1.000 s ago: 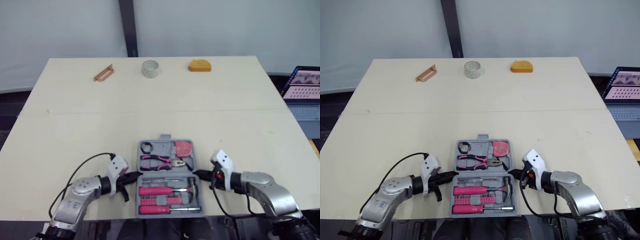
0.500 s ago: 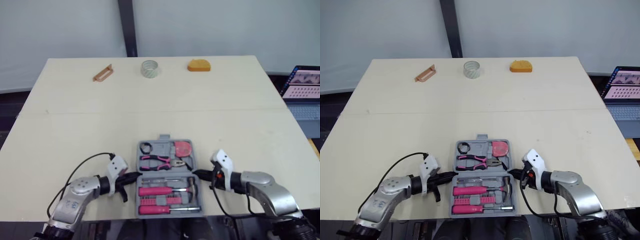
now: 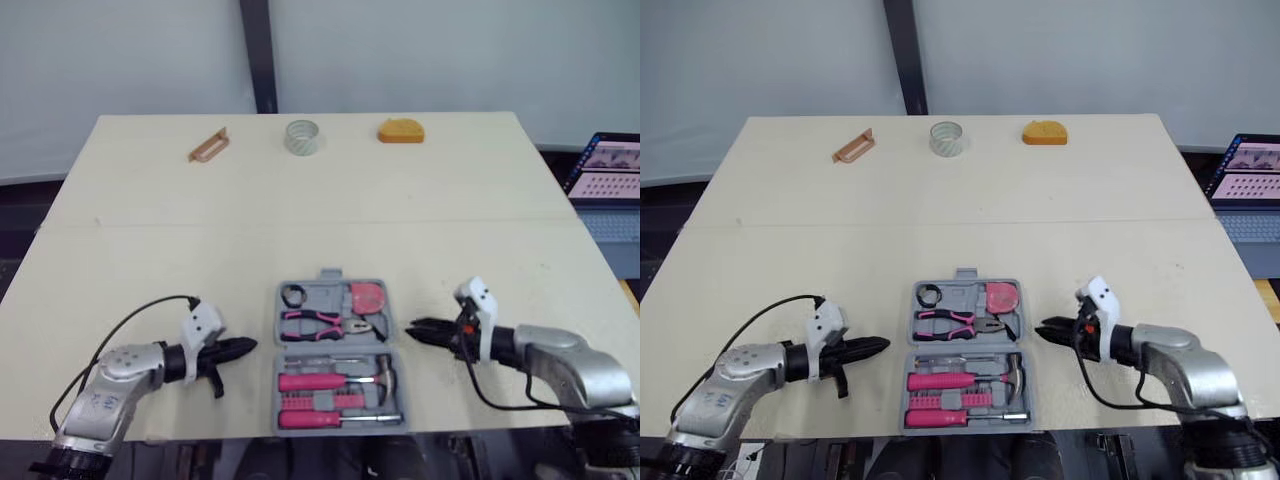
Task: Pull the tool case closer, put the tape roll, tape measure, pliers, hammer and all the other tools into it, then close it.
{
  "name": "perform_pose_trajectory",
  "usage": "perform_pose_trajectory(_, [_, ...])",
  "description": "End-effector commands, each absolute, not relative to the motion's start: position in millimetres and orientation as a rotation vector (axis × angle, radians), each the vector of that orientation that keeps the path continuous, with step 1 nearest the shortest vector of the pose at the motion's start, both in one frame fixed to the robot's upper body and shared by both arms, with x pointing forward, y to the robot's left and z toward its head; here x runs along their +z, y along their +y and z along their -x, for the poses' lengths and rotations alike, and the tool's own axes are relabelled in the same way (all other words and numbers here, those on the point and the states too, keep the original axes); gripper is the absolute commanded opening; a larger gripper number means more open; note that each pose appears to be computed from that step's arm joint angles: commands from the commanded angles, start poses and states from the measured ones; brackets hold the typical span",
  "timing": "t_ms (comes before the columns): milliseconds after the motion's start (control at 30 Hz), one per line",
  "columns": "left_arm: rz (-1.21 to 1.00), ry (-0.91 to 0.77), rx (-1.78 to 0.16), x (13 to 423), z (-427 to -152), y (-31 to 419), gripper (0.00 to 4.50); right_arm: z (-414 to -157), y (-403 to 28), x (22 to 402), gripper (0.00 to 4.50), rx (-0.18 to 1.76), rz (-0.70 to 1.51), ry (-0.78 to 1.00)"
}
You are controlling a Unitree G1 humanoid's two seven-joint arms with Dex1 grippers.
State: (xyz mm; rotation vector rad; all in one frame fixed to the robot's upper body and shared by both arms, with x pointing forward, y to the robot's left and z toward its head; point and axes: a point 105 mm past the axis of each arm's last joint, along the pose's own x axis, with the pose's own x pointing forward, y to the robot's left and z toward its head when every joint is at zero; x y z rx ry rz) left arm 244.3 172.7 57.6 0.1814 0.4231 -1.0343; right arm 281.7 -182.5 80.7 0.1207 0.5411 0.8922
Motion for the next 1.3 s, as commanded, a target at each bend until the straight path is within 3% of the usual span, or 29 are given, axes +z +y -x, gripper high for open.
perform_pose_trajectory(33, [-0.164,0.403,-1.163,70.2,-229.1,153.4,0.0,-294.4,-180.1,97.3,3.35,0.867,-0.238,0.515])
perform_pose_trajectory(100, [-0.161,0.418,-1.204,69.6,-222.9,145.2,0.0,-301.5,-175.3,97.9,4.45,0.858,-0.274,0.529])
perform_pose_trajectory(467, [-0.211,0.541,-1.298,36.4,-196.6,136.1,0.0,-332.0,-158.4,79.7,4.45,0.752,-0.378,0.665])
perform_pose_trajectory(1300, [-0.257,0.577,-1.316,19.3,-183.9,139.8,0.0,-319.1,-122.2,88.2,4.45,0.941,-0.527,0.663])
